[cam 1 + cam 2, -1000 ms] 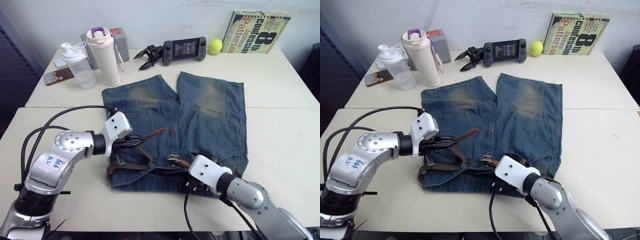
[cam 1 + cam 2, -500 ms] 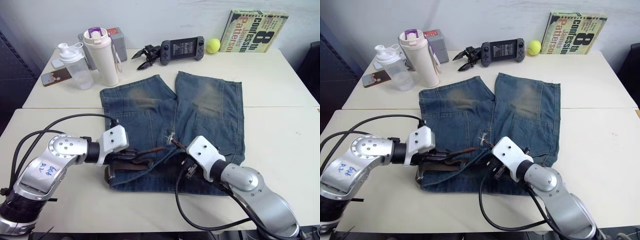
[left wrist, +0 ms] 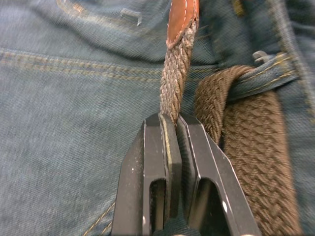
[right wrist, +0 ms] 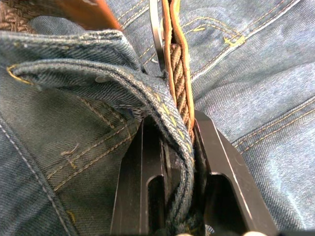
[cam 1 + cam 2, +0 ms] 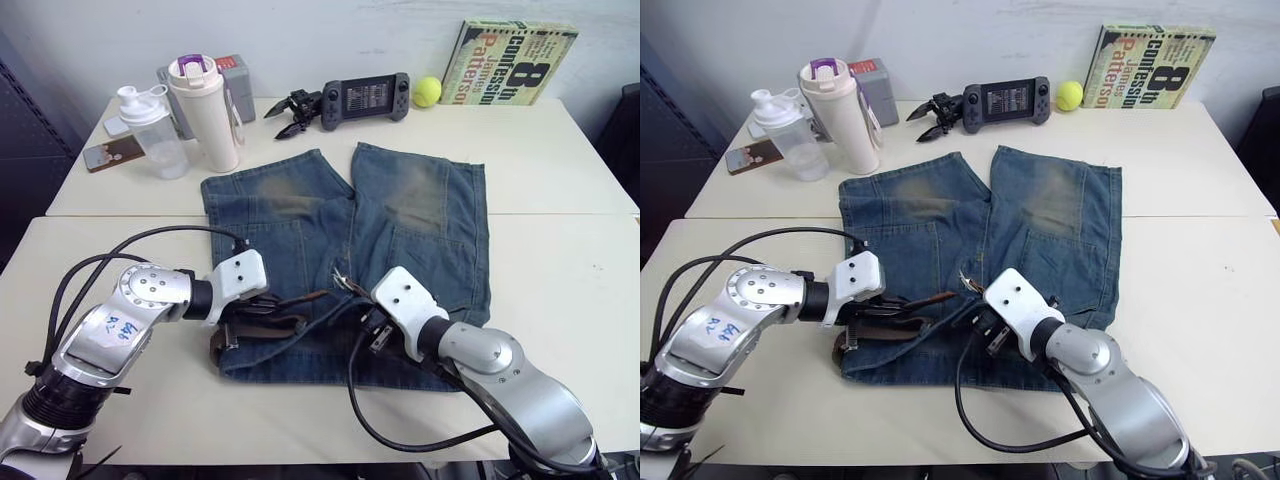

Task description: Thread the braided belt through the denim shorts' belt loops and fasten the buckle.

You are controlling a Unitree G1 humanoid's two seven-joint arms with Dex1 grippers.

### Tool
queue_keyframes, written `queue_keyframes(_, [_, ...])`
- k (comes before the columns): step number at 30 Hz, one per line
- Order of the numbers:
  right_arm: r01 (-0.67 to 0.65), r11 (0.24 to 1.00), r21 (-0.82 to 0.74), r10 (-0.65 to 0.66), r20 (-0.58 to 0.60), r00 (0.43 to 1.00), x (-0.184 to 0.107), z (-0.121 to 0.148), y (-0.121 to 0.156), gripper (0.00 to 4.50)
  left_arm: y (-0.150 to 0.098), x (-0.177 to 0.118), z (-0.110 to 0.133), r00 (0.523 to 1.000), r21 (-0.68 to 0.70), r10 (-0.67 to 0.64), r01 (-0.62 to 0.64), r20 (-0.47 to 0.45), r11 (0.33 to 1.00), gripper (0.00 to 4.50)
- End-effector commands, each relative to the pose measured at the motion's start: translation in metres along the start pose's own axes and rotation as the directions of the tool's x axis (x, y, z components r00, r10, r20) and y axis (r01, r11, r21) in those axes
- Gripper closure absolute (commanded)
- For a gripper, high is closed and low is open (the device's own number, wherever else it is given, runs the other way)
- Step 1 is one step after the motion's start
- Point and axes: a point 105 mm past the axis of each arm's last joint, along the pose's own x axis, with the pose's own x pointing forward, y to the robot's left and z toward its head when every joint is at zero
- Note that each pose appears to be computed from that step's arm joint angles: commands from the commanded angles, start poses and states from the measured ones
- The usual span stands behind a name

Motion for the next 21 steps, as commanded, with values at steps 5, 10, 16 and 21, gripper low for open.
queue_keyframes(5, [0.015,0.999,-0.051,-0.012,0.06,0.998,-0.008,0.014,0.002,4.49,0.006,-0.006,0.01,0.998,-0.012,0.055,-0.055,0.021,0.998,4.5])
queue_keyframes(10, [-0.011,0.996,-0.084,0.017,0.067,0.998,-0.007,0.018,0.007,4.49,0.008,-0.004,0.01,0.997,-0.005,0.069,-0.069,0.016,0.998,4.5])
queue_keyframes(16, [-0.018,0.993,-0.119,0.025,0.058,0.998,-0.007,0.021,0.008,4.49,0.007,0.0,0.017,0.997,-0.004,0.059,-0.059,0.043,0.998,4.5])
queue_keyframes(21, [-0.048,0.988,-0.148,0.057,0.059,0.997,-0.006,0.025,0.014,4.49,0.004,0.005,0.02,0.998,-0.003,0.044,-0.044,0.05,0.999,4.5])
